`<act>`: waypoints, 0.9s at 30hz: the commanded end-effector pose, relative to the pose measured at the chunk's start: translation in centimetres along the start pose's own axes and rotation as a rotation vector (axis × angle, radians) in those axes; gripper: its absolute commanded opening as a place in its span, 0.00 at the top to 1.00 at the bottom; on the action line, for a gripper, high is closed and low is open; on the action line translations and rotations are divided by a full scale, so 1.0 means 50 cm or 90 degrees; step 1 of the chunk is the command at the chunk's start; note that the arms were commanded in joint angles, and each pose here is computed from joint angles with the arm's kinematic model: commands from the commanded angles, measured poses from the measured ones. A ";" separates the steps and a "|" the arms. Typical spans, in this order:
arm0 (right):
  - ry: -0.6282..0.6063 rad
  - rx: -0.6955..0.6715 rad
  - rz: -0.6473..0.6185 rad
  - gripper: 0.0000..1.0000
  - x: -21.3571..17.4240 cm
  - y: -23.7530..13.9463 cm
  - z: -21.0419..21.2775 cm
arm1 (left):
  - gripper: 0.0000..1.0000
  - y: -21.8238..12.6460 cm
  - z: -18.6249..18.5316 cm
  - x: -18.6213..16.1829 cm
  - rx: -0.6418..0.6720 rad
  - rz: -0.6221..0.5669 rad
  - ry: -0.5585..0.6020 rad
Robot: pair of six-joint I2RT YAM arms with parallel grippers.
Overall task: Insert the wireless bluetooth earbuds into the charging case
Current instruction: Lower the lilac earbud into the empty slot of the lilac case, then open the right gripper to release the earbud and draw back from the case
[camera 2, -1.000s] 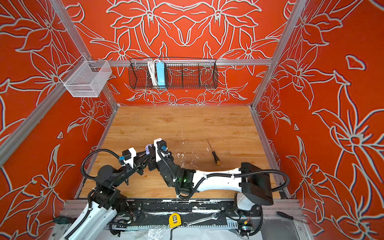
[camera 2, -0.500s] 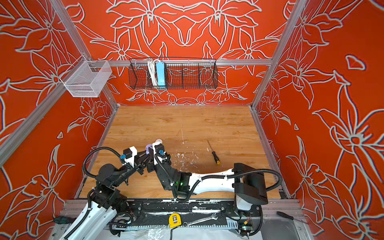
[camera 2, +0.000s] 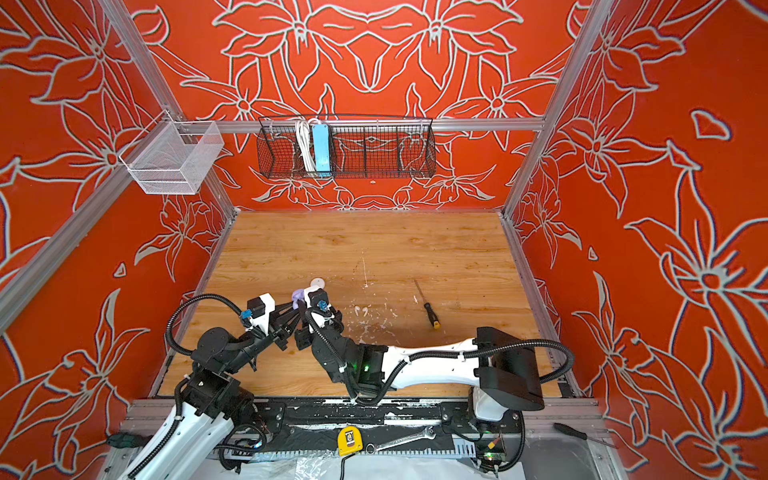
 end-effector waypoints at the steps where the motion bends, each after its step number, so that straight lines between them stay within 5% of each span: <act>1: -0.037 0.042 0.067 0.73 -0.048 -0.015 0.008 | 1.00 -0.012 -0.010 0.088 -0.009 -0.111 0.063; 15: -0.048 0.080 0.023 0.54 -0.004 -0.051 -0.007 | 1.00 -0.009 -0.008 0.083 -0.007 -0.107 0.074; 23: -0.100 0.110 -0.001 0.58 0.020 -0.079 -0.020 | 1.00 -0.006 -0.007 0.072 -0.008 -0.090 0.075; 27: -0.133 0.074 -0.015 0.73 0.038 -0.084 -0.043 | 1.00 -0.011 -0.020 0.071 -0.037 -0.083 0.087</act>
Point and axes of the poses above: each gripper's point midway between its finger pads, its own y axis out along the fingers, its own z axis along the line the jaws close on, x = y × z, the point moved 6 cm from there along -y, back along the fingers, and after that the axes turned 1 degree about y, right-handed, at the moved point
